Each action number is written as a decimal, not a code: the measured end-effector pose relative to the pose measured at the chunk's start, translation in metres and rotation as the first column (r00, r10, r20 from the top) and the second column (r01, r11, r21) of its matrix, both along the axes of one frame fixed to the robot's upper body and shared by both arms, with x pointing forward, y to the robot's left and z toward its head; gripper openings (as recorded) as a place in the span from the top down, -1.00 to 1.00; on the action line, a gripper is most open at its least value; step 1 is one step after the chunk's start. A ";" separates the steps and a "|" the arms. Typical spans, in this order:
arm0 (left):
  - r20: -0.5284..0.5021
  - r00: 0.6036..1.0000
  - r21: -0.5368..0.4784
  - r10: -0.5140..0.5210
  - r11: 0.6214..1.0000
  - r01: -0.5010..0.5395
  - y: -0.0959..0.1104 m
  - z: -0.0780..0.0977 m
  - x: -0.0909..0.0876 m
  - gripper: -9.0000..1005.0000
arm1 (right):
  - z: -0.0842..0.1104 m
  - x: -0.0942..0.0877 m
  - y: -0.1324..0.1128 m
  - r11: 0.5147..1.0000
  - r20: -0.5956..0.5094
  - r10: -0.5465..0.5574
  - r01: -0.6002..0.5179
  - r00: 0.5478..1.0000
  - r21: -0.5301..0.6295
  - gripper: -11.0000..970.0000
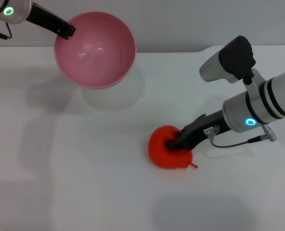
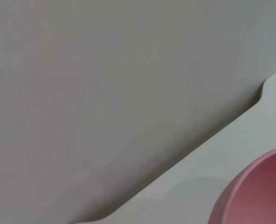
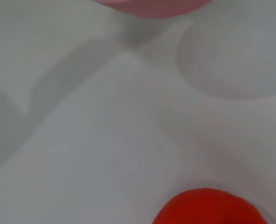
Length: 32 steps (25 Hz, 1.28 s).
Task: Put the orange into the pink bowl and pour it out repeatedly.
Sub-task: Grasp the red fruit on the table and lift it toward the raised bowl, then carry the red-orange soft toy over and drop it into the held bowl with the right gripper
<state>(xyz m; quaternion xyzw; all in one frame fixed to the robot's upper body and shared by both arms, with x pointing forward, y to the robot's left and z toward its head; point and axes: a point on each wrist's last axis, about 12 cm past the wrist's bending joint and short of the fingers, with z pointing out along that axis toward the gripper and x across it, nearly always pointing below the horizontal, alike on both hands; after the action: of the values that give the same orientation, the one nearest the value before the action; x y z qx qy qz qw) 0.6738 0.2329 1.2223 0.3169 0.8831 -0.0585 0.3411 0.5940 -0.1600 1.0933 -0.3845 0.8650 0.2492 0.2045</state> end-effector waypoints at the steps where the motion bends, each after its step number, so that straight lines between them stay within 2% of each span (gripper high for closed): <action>1: 0.000 1.000 0.000 0.000 1.000 0.000 0.000 0.000 0.000 0.91 | 0.000 0.000 0.000 1.000 0.000 0.001 -0.001 1.000 -0.001 0.08; 5: 0.001 1.000 0.000 0.000 1.000 0.000 0.000 0.000 0.000 0.91 | 0.000 0.000 0.000 1.000 0.002 0.000 0.000 1.000 -0.001 0.35; 10: 0.002 1.000 0.003 -0.004 1.000 0.004 0.000 0.000 0.000 0.91 | 0.006 0.001 -0.003 1.000 0.028 -0.011 0.011 1.000 0.013 0.80; 13: 0.002 1.000 0.003 -0.004 1.000 0.004 0.000 0.000 0.000 0.91 | 0.020 0.001 -0.014 0.998 0.077 -0.052 0.050 0.996 0.030 0.84; 20: 0.002 1.000 0.002 0.002 1.000 -0.002 0.003 0.000 0.000 0.91 | 0.082 -0.004 -0.062 0.980 0.267 -0.196 0.181 0.944 0.081 0.90; 23: 0.000 1.000 0.002 0.000 1.000 0.000 0.002 -0.001 0.000 0.91 | 0.115 -0.006 -0.074 0.974 0.347 -0.225 0.196 0.910 0.117 0.90; 26: -0.015 1.000 -0.008 -0.016 1.000 0.016 -0.007 -0.006 -0.003 0.91 | 0.153 -0.011 -0.070 0.980 0.460 -0.194 0.151 0.866 0.130 0.90; 29: -0.025 0.999 -0.016 -0.029 0.999 0.029 -0.013 -0.009 -0.005 0.91 | 0.189 -0.018 -0.053 0.989 0.568 -0.131 0.066 0.812 0.133 0.90; 30: -0.036 0.998 -0.013 -0.057 0.998 0.056 -0.024 -0.013 -0.008 0.91 | 0.196 -0.020 -0.047 0.990 0.588 -0.115 0.043 0.800 0.134 0.90; 32: -0.044 0.996 -0.011 -0.075 0.997 0.075 -0.032 -0.014 -0.009 0.91 | 0.208 -0.022 -0.036 0.991 0.621 -0.080 -0.003 0.779 0.131 0.90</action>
<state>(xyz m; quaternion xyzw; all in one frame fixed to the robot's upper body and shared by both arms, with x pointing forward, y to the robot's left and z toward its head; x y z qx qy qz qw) 0.6644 0.2012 1.2081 0.3469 0.8776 -0.0824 0.3206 0.5720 -0.1962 1.3015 -0.4140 0.7386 0.1570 0.5083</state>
